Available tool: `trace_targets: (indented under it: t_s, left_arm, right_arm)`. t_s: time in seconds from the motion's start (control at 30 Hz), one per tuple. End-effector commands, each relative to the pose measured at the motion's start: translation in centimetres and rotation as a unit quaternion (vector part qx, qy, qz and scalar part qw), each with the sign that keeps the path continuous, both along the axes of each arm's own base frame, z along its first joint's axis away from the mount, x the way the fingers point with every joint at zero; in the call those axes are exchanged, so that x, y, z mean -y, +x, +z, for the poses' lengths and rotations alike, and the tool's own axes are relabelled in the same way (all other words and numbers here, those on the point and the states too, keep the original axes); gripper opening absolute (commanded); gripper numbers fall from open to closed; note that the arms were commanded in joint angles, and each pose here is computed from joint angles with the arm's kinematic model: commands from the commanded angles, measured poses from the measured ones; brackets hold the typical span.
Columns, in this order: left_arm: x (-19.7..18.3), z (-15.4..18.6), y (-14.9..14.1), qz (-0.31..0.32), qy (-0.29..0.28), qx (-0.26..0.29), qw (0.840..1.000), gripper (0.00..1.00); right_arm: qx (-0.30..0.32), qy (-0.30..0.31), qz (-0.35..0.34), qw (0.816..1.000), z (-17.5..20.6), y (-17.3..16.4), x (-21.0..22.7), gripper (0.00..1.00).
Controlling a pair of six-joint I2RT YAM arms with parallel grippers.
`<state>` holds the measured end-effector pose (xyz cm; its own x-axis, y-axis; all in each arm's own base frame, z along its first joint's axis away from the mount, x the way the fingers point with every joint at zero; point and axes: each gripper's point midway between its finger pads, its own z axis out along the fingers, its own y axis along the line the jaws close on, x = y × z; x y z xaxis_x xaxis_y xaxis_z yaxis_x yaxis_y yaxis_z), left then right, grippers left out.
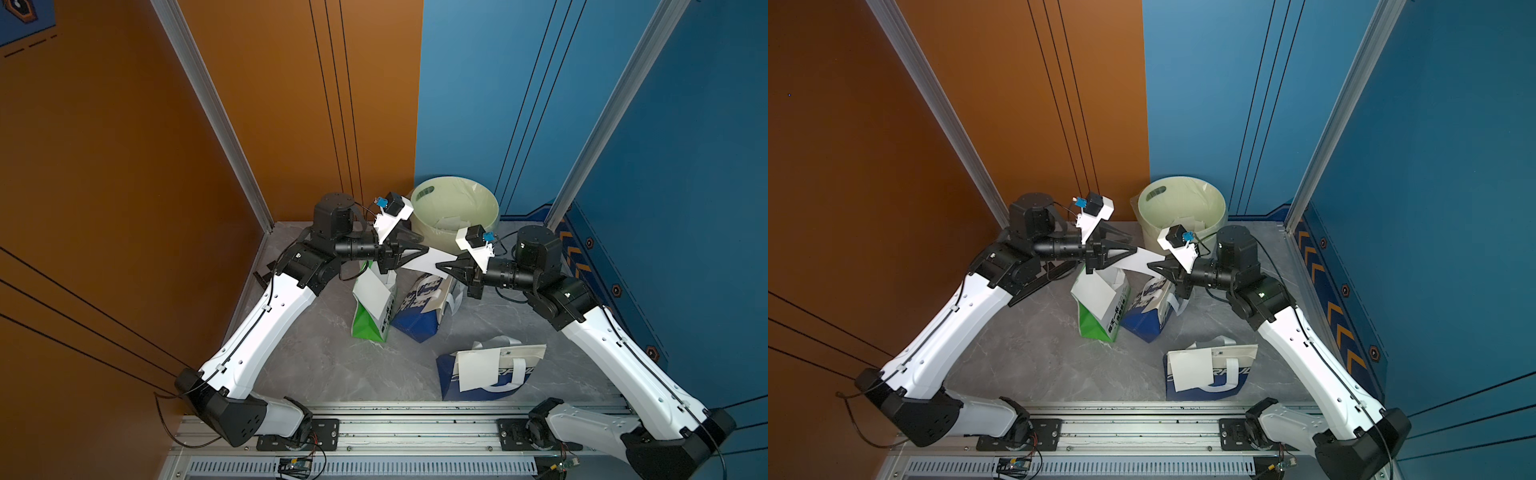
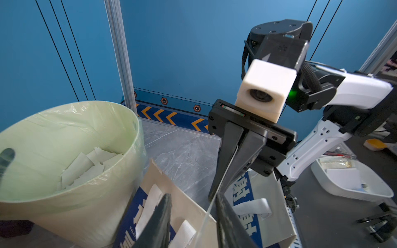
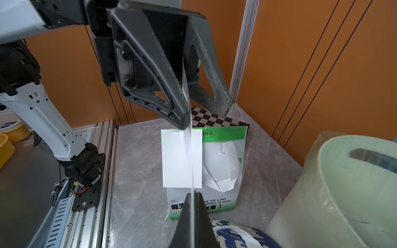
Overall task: Shred takeout receipts and throw away
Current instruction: Shred the takeout receipt.
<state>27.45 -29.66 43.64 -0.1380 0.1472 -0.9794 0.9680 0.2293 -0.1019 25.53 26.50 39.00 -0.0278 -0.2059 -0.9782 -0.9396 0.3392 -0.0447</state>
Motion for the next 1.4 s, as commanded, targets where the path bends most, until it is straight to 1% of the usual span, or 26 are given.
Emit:
trace_targets:
  t_s: [0.0, 0.03, 0.07, 0.17, 0.2, 0.23, 0.27, 0.3, 0.33, 0.4, 0.47, 0.57, 0.73, 1.1, 1.17, 1.2, 1.27, 1.37]
  left_arm:
    - [-0.1, 0.9, -1.2, -0.028, -0.01, 0.007, 1.0, 0.16]
    - [0.0, 0.9, -1.3, -0.03, -0.01, 0.007, 0.999, 0.07]
    - [0.1, 1.0, -1.5, -0.032, -0.01, 0.007, 0.999, 0.0]
    - [0.3, 0.9, -1.8, -0.018, -0.004, 0.02, 1.0, 0.0]
    - [0.3, 0.8, -1.7, -0.008, 0.0, 0.026, 1.0, 0.0]
    - [0.3, 0.6, -1.6, 0.001, 0.005, 0.031, 1.0, 0.0]
    - [0.4, 0.4, -1.7, 0.003, 0.008, 0.034, 0.999, 0.0]
    - [0.5, 0.2, -1.8, 0.002, 0.01, 0.034, 0.999, 0.0]
    - [0.7, 0.0, -1.8, 0.001, 0.011, 0.033, 0.999, 0.0]
    - [1.0, -0.4, -1.9, -0.003, 0.014, 0.029, 0.999, 0.0]
    - [1.2, -0.7, -1.9, -0.006, 0.016, 0.025, 1.0, 0.0]
    - [1.4, -0.9, -2.2, -0.013, 0.017, 0.023, 1.0, 0.0]
    - [1.5, -1.2, -2.3, -0.017, 0.018, 0.02, 0.999, 0.0]
    - [1.8, -1.1, -2.5, -0.026, 0.014, 0.015, 0.999, 0.0]
    - [1.7, -0.9, -1.9, -0.009, 0.007, 0.007, 1.0, 0.0]
    - [1.7, -0.7, -1.3, 0.01, -0.002, -0.002, 1.0, 0.0]
    - [1.3, -0.5, 0.6, 0.068, -0.014, -0.037, 0.997, 0.0]
    - [0.8, -0.8, 2.1, 0.123, -0.029, -0.098, 0.987, 0.0]
  right_arm:
    - [0.012, 0.001, 0.008, 1.0, 1.0, -0.4, -0.2, 0.0]
    - [0.012, 0.001, 0.006, 1.0, 1.0, -0.4, -0.2, 0.0]
    - [0.012, 0.002, 0.003, 1.0, 1.2, -0.4, -0.2, 0.0]
    - [0.019, 0.004, -0.015, 1.0, 1.9, -0.3, 0.1, 0.01]
    - [0.019, 0.007, -0.024, 1.0, 2.2, -0.2, 0.2, 0.19]
    - [0.017, 0.01, -0.035, 0.999, 2.4, 0.0, 0.4, 0.39]
    - [0.016, 0.017, -0.038, 0.999, 2.7, 0.0, 0.4, 0.5]
    - [0.015, 0.025, -0.038, 0.999, 2.9, 0.0, 0.3, 0.57]
    - [0.01, 0.035, -0.037, 0.999, 3.1, 0.0, 0.2, 0.61]
    - [0.004, 0.05, -0.028, 0.998, 3.3, -0.2, -0.1, 0.63]
    - [0.004, 0.057, -0.026, 0.998, 3.5, -0.2, -0.2, 0.61]
    - [0.011, 0.063, -0.036, 0.997, 3.7, 0.0, 0.2, 0.52]
    - [0.016, 0.082, -0.03, 0.996, 4.3, -0.2, 0.4, 0.33]
    - [0.014, 0.084, -0.023, 0.996, 4.0, -0.2, 0.1, 0.0]
    - [0.019, 0.082, -0.024, 0.996, 4.0, -0.3, 0.1, 0.0]
    - [0.024, 0.08, -0.024, 0.996, 4.0, -0.3, 0.2, 0.0]
    - [0.043, 0.07, -0.027, 0.996, 3.9, -0.5, 0.2, 0.0]
    - [0.091, 0.044, -0.036, 0.994, 3.4, -1.0, 0.2, 0.0]
